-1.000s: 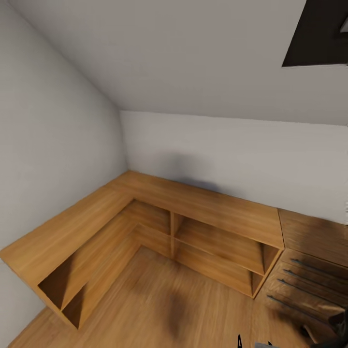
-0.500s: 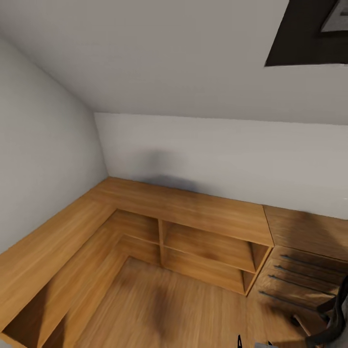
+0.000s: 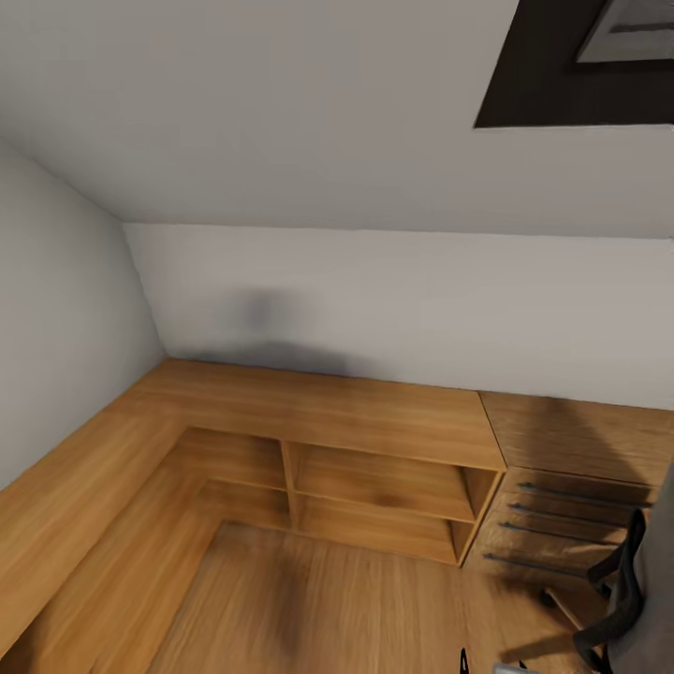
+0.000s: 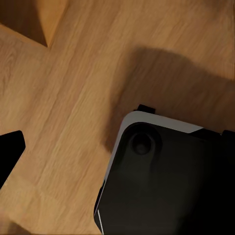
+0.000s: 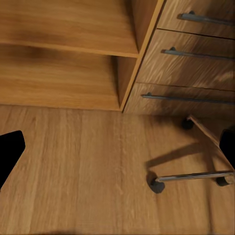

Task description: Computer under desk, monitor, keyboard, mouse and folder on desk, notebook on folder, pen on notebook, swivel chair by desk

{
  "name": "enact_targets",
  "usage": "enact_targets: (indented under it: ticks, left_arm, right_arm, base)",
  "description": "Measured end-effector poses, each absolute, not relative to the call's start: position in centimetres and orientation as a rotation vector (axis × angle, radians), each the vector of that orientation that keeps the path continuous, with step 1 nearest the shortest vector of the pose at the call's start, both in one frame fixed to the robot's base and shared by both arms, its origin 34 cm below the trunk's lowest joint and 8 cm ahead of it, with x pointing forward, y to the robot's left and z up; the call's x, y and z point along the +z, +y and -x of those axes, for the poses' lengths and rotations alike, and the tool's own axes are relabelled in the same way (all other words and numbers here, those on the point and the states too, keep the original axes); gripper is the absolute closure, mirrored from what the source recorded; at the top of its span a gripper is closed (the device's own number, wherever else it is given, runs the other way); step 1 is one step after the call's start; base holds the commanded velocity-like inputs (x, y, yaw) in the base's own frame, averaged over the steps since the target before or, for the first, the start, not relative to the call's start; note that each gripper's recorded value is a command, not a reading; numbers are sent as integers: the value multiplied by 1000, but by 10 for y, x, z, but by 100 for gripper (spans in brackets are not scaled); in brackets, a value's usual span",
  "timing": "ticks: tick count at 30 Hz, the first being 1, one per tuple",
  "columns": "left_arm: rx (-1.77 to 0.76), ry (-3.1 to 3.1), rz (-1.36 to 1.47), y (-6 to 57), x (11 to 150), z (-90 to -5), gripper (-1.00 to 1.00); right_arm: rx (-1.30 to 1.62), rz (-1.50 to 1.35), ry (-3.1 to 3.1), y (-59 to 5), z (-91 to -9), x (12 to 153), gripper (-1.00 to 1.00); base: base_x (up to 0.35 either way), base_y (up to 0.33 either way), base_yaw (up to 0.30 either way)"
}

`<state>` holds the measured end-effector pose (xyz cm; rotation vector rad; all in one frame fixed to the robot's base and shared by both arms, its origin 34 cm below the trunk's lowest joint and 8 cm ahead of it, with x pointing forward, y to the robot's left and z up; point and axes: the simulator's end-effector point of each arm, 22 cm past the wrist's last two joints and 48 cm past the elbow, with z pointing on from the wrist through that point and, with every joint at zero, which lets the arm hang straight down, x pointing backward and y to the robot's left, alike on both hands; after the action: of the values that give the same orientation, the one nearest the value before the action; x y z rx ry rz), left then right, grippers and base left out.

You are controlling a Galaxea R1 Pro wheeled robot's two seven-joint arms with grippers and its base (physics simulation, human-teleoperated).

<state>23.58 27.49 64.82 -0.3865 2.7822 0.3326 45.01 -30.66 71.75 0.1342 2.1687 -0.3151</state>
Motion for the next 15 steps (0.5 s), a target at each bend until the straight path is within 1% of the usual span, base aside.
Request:
enact_targets:
  ticks: [4,9,11,15]
  left_arm:
    - [333,2782,386,275,648,-236,-100]
    - [333,2782,387,275,648,-236,-100]
    - [332,2782,386,275,648,-236,-100]
    - [331,2783,386,274,648,-236,-100]
  right_arm:
    - [-315,-134,2169,-307,-450,717,-100]
    - [-315,-134,2169,-307,-450,717,-100]
    - [-315,-134,2169,-307,-450,717,-100]
    - [-315,-134,2168,-307,-450,717,-100]
  base:
    - [180,284,-284]
    - [113,296,-285]
    - [68,168,-287]
    - [31,77,-290]
